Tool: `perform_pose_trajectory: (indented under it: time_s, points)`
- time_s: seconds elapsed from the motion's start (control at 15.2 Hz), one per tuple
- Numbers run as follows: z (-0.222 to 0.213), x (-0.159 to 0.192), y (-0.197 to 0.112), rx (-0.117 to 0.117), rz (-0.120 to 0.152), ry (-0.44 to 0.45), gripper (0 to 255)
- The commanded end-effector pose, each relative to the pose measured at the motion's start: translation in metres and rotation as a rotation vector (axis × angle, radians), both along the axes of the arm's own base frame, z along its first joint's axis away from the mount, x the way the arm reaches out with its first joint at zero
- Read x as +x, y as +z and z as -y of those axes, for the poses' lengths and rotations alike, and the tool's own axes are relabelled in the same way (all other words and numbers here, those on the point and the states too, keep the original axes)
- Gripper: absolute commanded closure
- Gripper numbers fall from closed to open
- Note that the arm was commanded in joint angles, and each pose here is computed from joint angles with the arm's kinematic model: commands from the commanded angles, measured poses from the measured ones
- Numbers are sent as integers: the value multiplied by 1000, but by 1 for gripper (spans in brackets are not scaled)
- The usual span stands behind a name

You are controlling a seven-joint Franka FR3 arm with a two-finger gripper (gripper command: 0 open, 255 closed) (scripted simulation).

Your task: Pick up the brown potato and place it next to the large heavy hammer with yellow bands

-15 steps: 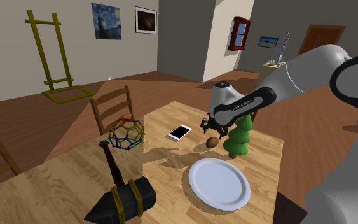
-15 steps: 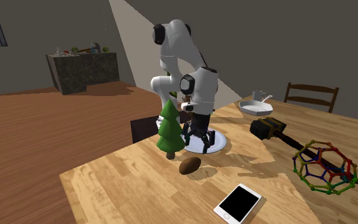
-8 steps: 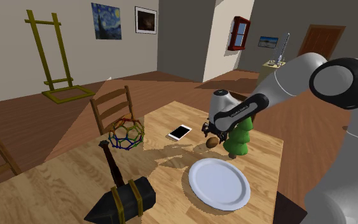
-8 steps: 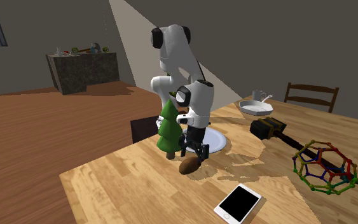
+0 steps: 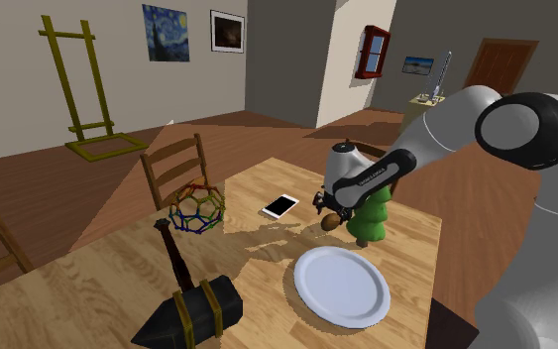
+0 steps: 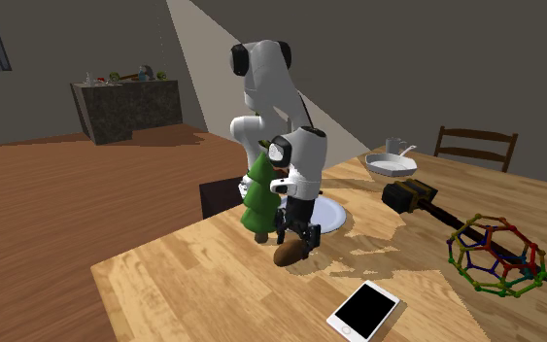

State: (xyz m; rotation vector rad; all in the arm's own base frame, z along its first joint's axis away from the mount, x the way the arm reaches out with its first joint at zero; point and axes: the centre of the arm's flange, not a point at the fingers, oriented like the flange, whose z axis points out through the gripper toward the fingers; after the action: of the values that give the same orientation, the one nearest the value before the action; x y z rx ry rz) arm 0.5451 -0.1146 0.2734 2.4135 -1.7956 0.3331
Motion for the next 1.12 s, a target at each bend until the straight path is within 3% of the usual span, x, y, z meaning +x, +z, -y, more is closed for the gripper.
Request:
perform_pose_trajectory:
  time_s: [0.0,0.07,0.13,0.73,1.06]
  points:
    - [2,-4,-8,5,-22,-7,0]
    - [2,-4,-8,5,-22,-7,0]
    - [0,-4,-8,5,-21,-7,255]
    - [2,-4,-8,5,-22,-7,255]
    - [2,-4,18,5,-22,-7,255]
